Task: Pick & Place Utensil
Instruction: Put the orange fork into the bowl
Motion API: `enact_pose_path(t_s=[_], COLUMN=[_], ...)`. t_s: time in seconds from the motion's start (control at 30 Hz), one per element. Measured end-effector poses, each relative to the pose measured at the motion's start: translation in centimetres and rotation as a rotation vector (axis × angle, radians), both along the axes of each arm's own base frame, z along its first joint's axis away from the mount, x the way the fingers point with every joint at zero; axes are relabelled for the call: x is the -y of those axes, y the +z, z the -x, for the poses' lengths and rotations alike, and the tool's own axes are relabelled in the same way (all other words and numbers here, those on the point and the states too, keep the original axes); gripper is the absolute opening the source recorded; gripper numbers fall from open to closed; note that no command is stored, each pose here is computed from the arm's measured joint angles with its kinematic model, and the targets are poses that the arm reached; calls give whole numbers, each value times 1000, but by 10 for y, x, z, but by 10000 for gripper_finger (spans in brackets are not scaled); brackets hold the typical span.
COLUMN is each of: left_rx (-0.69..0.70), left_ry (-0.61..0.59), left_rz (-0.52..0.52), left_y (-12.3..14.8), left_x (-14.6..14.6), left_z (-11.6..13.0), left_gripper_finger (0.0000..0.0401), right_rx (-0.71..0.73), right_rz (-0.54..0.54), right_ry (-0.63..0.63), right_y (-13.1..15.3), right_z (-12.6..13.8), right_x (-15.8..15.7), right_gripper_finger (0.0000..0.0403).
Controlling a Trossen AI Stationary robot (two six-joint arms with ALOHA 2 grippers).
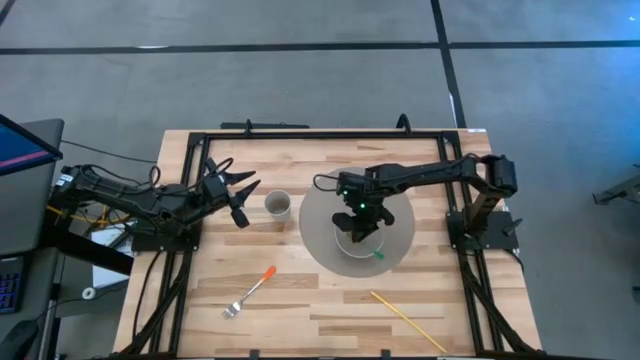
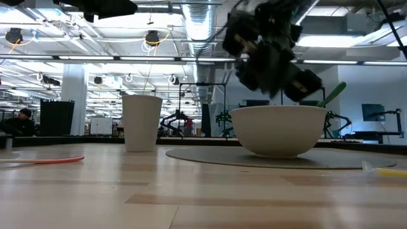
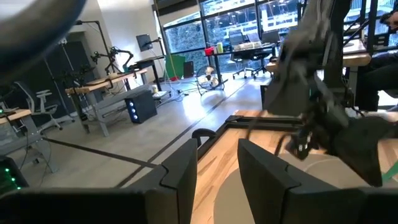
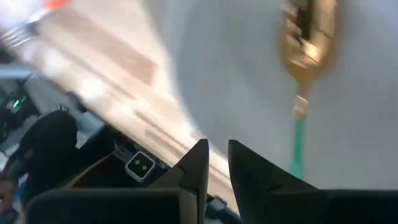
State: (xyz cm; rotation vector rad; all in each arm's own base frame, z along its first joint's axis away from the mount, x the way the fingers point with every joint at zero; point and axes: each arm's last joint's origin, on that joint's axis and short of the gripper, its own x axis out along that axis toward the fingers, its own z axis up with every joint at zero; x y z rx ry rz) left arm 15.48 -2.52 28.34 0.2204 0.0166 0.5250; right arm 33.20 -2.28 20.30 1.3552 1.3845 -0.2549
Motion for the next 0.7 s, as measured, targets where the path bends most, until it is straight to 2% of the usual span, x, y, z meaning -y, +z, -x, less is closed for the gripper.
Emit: enact_pose_path(t_s=[0.17,0.27,0.43,0.57,0.7], left_rx=[-1,6,23,-25,-85], left_ry=[-23,-100,-332,-353,-338], left_rz=[9,21,72,68,51], left_y=[-1,-1,-1,-3,1], left_x=[3,11,31,48,64], left_z=[0,1,3,-3,-21], left_gripper_finger=[118,118,118,112,97], right_rx=[182,288,428,492,524], right_rz=[193,356,570,780,984], right_ry=[94,158,210,218,218], right_y=[45,79,127,159,174], right_z=[-12,-9,20,55,86], right_x=[-4,-13,-31,-45,-55], right_gripper_finger=[55,55,55,55,55])
